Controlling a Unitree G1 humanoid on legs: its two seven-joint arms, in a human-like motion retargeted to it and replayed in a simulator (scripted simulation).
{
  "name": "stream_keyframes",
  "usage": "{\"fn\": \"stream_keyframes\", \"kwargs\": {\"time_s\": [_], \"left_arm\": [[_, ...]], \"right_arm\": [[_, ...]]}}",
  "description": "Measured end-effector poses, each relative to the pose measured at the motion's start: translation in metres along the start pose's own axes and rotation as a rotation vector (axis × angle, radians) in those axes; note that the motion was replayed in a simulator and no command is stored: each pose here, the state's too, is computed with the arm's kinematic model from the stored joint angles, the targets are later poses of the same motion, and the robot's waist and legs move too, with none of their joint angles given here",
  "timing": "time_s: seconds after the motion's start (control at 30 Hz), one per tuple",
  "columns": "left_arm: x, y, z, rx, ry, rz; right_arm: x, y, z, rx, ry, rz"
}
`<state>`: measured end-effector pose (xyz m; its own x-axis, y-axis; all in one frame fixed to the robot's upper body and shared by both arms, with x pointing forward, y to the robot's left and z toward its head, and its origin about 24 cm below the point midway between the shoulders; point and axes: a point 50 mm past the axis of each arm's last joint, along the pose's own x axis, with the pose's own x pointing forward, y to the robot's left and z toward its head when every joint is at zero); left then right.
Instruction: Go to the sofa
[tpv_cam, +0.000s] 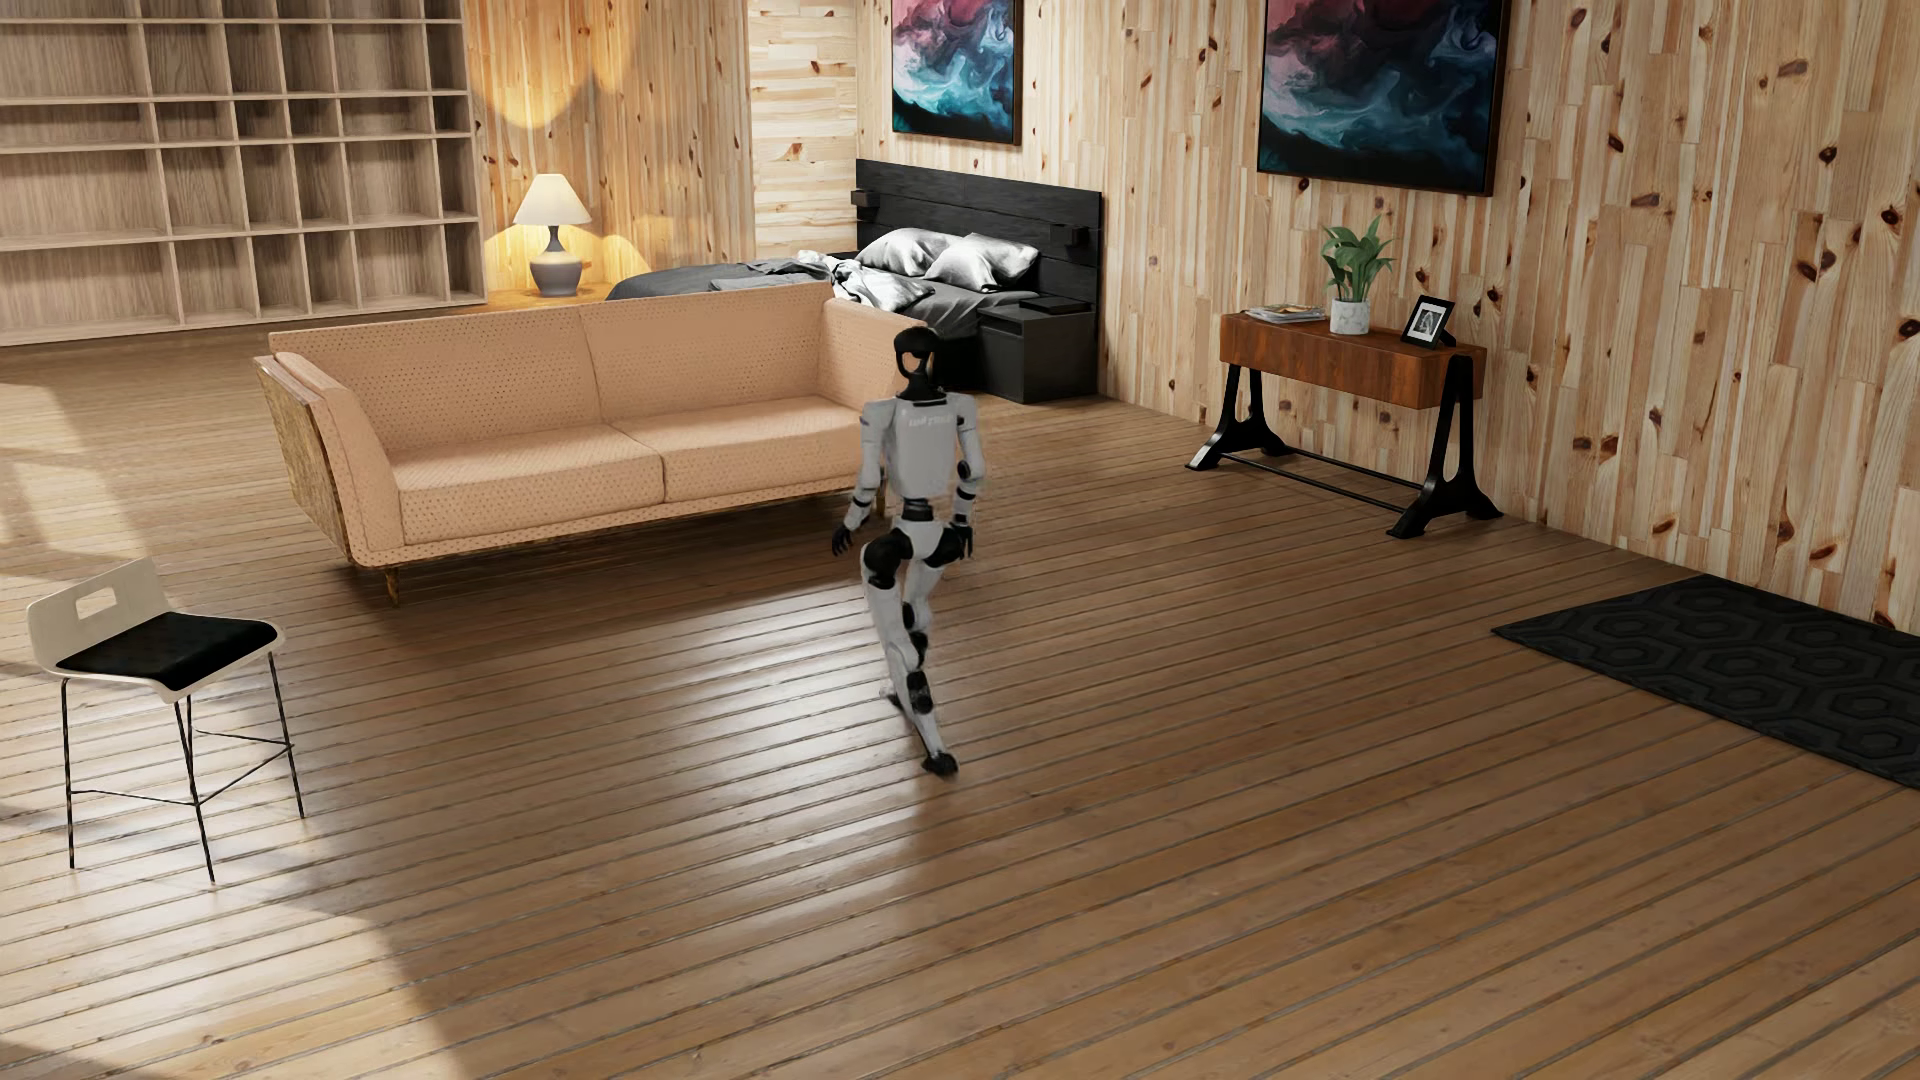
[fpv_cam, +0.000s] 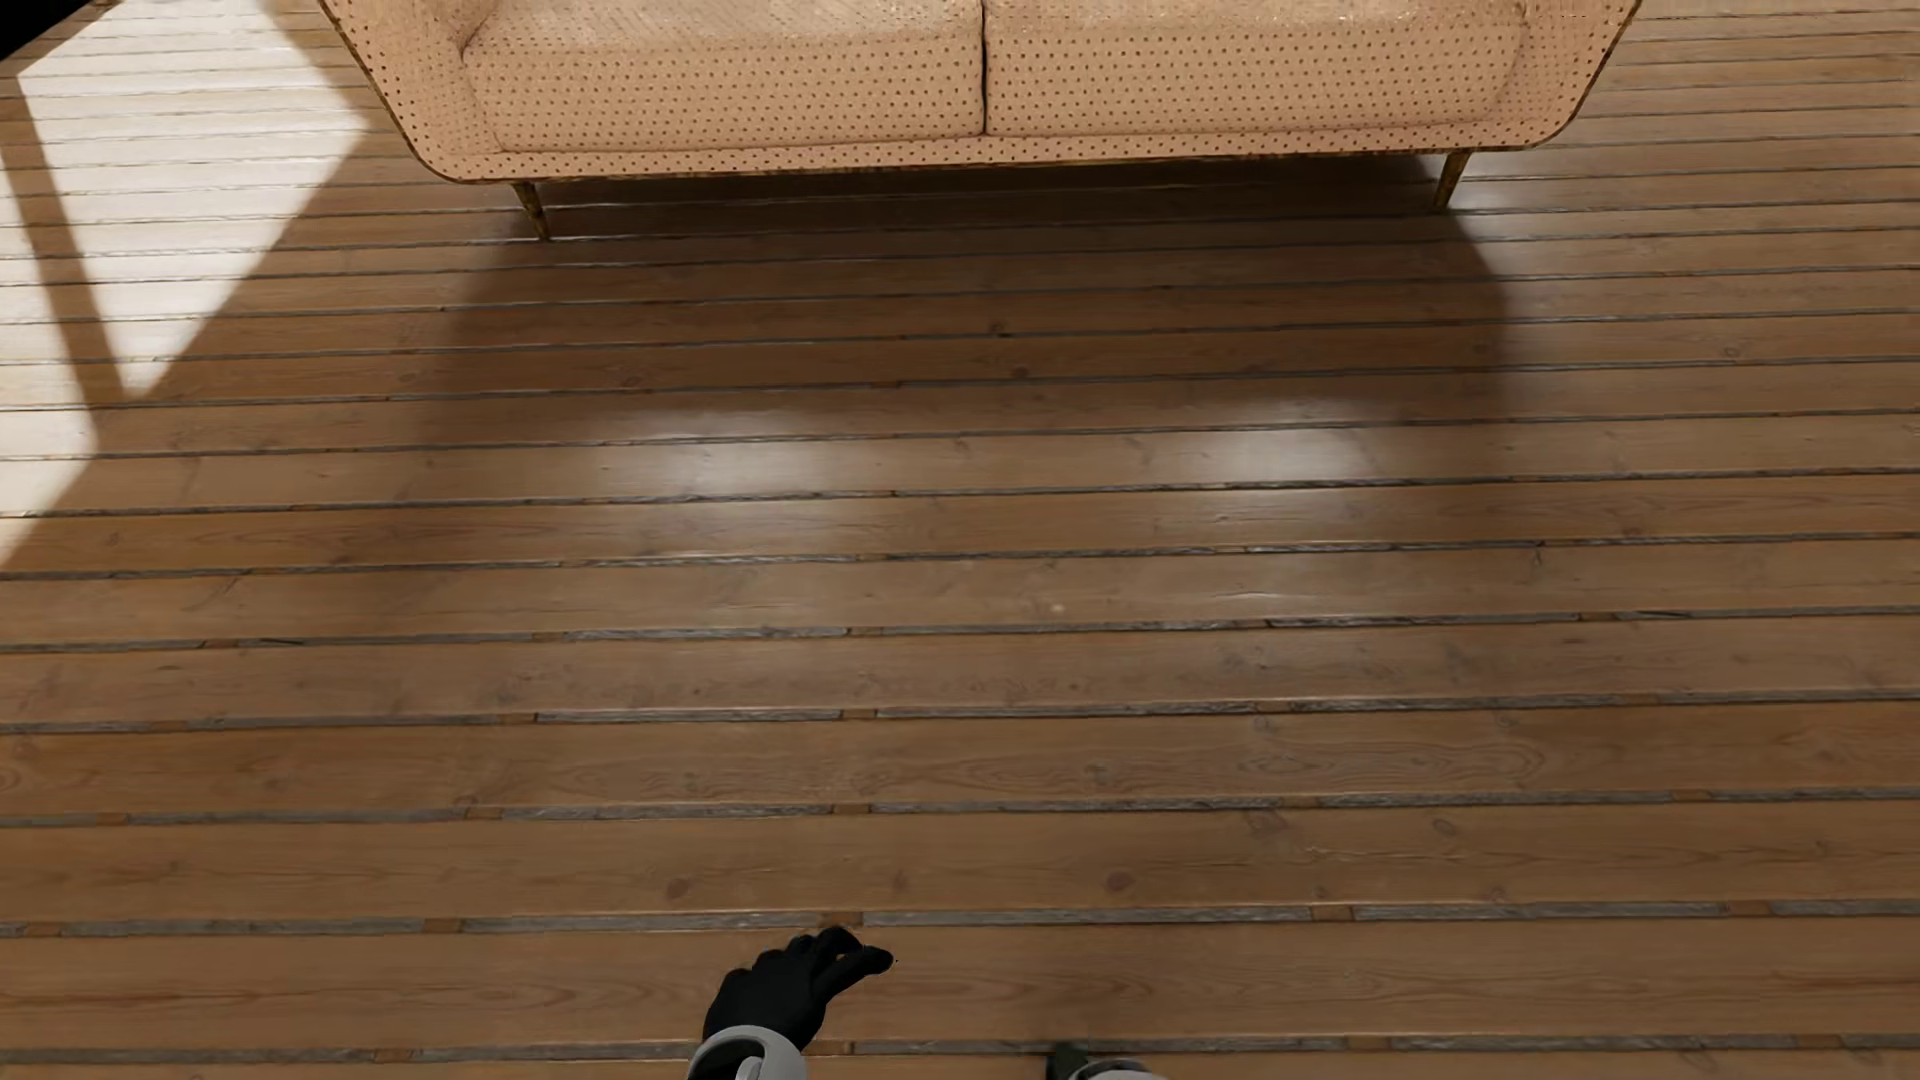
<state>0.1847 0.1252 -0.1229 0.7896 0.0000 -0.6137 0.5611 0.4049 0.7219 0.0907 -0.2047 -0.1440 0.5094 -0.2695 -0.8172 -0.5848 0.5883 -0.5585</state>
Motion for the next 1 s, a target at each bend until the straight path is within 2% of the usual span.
{"fn": "stream_keyframes", "kwargs": {"time_s": [0.1,0.2,0.23,0.43,0.63,0.73,0.8,0.83,0.9,0.93,1.0], "left_arm": [[-0.021,-0.034,-0.041,0.052,0.182,-0.134],[-0.026,-0.032,-0.065,0.229,0.153,-0.196],[-0.025,-0.025,-0.071,0.209,0.156,-0.173],[-0.038,0.012,-0.094,-0.138,0.266,0.107],[-0.051,-0.014,-0.090,-0.092,0.274,0.081],[-0.065,-0.045,-0.095,-0.118,0.352,-0.003],[-0.073,-0.064,-0.094,-0.112,0.379,-0.084],[-0.073,-0.069,-0.092,-0.091,0.365,-0.117],[-0.065,-0.069,-0.082,-0.052,0.309,-0.133],[-0.058,-0.064,-0.076,-0.033,0.272,-0.123],[-0.042,-0.049,-0.063,0.011,0.194,-0.087]], "right_arm": [[0.001,0.009,0.004,0.055,0.038,0.027],[0.000,0.015,0.010,0.080,-0.003,0.024],[0.002,0.013,0.016,0.060,-0.031,0.017],[0.014,-0.029,0.065,-0.040,-0.224,-0.100],[0.012,-0.053,0.089,-0.033,-0.328,-0.212],[0.011,-0.039,0.070,0.000,-0.252,-0.185],[0.010,-0.019,0.044,0.045,-0.148,-0.106],[0.009,-0.011,0.035,-0.008,-0.138,-0.052],[0.006,-0.010,0.024,-0.197,-0.195,0.014],[0.005,-0.012,0.020,-0.225,-0.204,0.013],[0.001,-0.017,0.003,-0.103,-0.139,-0.037]]}}
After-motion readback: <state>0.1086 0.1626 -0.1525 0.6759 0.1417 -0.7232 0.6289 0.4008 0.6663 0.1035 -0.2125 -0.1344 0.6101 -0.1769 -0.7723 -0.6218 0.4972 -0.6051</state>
